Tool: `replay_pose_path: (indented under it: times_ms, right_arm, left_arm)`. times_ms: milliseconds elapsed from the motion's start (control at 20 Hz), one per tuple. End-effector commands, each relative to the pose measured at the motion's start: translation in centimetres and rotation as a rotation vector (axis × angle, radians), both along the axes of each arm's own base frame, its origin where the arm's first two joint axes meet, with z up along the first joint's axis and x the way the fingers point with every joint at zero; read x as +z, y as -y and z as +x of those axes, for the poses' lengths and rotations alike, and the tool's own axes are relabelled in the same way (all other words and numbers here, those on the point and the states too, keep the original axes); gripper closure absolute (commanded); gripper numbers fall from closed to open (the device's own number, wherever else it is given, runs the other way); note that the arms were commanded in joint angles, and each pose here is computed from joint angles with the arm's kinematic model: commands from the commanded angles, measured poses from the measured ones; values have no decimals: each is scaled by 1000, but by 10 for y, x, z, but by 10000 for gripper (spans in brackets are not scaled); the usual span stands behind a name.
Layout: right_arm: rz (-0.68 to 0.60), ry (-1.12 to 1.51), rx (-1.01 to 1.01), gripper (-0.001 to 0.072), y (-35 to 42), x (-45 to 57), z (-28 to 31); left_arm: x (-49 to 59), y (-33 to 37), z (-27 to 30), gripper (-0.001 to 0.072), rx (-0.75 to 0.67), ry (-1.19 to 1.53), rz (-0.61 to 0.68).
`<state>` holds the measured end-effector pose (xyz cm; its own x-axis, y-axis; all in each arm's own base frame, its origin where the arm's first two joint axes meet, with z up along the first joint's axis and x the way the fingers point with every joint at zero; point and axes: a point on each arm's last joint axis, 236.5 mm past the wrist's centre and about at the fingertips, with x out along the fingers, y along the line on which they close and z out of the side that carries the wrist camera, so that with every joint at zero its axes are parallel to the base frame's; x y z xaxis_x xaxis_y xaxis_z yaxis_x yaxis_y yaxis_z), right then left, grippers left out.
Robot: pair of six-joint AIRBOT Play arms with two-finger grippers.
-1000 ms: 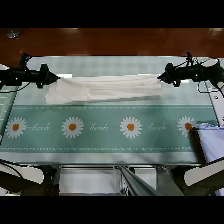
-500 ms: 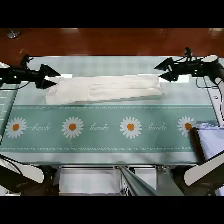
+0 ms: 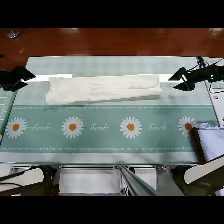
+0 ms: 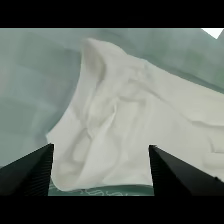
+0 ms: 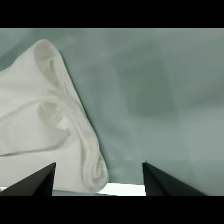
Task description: Fold the shirts.
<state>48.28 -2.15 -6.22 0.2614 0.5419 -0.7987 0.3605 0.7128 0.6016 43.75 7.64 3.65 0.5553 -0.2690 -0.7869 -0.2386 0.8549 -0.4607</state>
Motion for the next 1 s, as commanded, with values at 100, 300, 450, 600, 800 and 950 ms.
replay_pose_path:
  times_ms: [100, 300, 450, 600, 800, 950]
  right_arm:
    - [92, -12, 2, 88, -44, -23, 10]
    - [114, -9, 43, 88, -79, -32, 16]
    - [120, -24, 80, 208, -97, -36, 15]
    - [116, -8, 140, 686, -99, -18, 9]
    - [-73, 14, 293, 687, -67, 32, -28]
    - [-181, 115, 291, 688, -56, 81, -63]
  left_arm:
    - [12, 62, -24, 7, -96, 118, 77]
    - [16, 121, -16, 8, -180, 144, -15]
    - [7, 152, -14, 9, -237, 132, -39]
    - [2, 176, -18, 390, -302, 113, -45]
    - [22, 210, -19, 679, -396, 158, -73]
    - [41, 262, -26, 680, -539, 233, -53]
